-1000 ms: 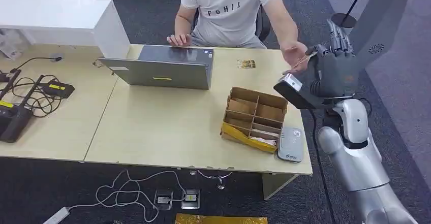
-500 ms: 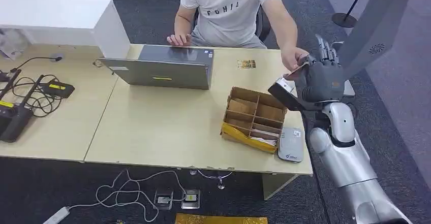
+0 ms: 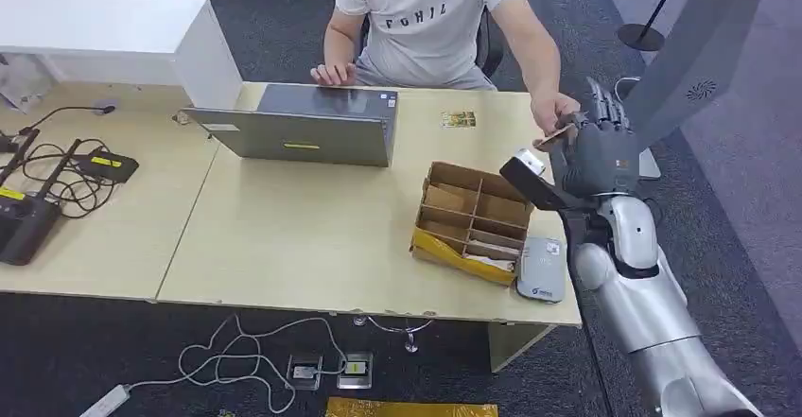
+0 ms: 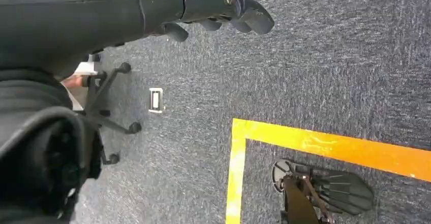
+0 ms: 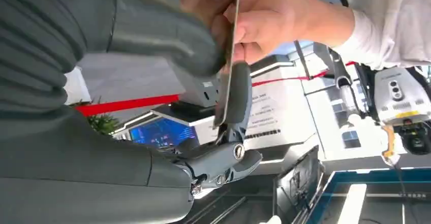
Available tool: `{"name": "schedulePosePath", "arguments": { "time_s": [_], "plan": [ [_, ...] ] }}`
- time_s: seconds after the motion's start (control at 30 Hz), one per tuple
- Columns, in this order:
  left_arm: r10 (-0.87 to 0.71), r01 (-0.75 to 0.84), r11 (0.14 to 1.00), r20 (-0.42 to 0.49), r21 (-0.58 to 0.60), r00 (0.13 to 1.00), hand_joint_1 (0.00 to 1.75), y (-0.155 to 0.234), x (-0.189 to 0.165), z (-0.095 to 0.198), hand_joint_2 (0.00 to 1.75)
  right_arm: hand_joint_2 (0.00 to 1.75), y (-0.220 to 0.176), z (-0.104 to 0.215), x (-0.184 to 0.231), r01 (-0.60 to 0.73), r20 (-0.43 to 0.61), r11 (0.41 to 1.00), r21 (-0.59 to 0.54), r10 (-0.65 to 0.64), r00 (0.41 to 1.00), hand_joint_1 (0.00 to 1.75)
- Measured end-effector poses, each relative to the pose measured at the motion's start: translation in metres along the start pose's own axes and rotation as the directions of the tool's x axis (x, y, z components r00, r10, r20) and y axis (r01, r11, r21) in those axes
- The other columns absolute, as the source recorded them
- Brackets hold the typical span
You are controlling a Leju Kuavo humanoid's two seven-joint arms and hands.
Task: Pass the card to the sensor for recognition and then transmit it.
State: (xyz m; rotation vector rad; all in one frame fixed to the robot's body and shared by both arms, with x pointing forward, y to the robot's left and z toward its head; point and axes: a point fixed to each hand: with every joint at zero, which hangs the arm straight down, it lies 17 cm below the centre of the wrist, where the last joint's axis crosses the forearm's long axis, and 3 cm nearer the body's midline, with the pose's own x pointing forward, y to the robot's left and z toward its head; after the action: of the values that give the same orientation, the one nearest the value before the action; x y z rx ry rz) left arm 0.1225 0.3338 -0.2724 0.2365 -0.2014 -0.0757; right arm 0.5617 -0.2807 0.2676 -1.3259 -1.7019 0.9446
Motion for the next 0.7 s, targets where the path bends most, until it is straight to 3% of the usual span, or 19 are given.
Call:
{"name": "schedulePosePath", "arguments": {
  "time_s": [0.7],
  "plan": [
    [-0.020,0.020,1.000,0.003,-0.009,1.000,0.00,-0.0019,-0.0005,0.0003,0.00,1.75,-0.0003,0.0116,-0.0112,-0.034,-0.003,0.999,-0.004,0.034,0.999,0.00]
  ]
}}
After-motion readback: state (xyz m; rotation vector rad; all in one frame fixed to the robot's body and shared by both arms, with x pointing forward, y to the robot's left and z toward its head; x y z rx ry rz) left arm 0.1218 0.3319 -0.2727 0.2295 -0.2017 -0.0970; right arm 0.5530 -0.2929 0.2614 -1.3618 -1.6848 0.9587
